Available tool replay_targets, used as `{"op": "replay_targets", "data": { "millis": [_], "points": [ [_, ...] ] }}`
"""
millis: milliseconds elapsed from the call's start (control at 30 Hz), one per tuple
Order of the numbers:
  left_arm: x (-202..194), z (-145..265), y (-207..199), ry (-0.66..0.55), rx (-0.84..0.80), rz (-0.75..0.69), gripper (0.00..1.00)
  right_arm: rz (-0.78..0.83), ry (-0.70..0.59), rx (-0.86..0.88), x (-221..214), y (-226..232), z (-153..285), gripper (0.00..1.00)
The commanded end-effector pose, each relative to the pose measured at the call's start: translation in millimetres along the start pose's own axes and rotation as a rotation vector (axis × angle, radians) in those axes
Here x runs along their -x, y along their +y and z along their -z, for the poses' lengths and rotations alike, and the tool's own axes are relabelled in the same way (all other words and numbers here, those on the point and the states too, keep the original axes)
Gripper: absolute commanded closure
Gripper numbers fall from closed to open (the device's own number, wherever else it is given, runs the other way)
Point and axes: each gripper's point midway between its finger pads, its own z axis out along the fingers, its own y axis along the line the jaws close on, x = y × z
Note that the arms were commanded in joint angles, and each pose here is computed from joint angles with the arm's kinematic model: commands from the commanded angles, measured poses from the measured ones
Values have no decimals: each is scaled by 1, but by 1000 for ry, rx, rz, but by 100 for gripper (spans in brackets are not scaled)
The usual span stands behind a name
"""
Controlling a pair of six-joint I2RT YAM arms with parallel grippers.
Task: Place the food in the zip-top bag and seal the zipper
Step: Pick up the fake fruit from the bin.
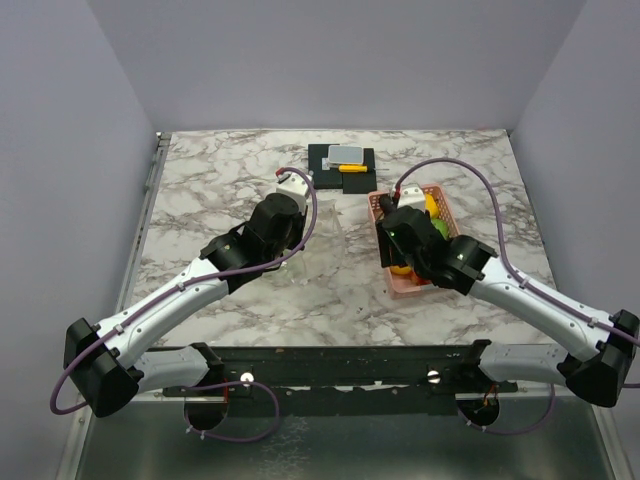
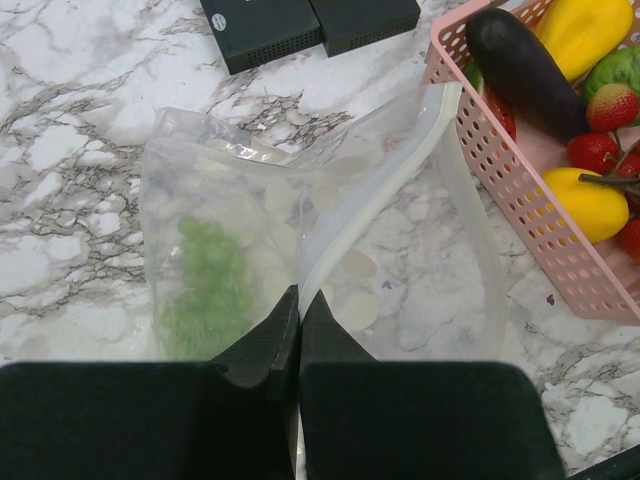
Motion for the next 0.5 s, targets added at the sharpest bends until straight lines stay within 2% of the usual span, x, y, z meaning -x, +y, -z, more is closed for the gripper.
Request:
{"op": "replay_targets", "data": {
  "millis": [0, 467],
  "points": [
    [-2, -2, 1, -7, 11, 1, 100, 64, 101, -141, -28, -31, -12, 35],
    [-2, -2, 0, -3, 6, 0, 100, 159, 289, -308, -61, -71, -57, 43]
  ]
}}
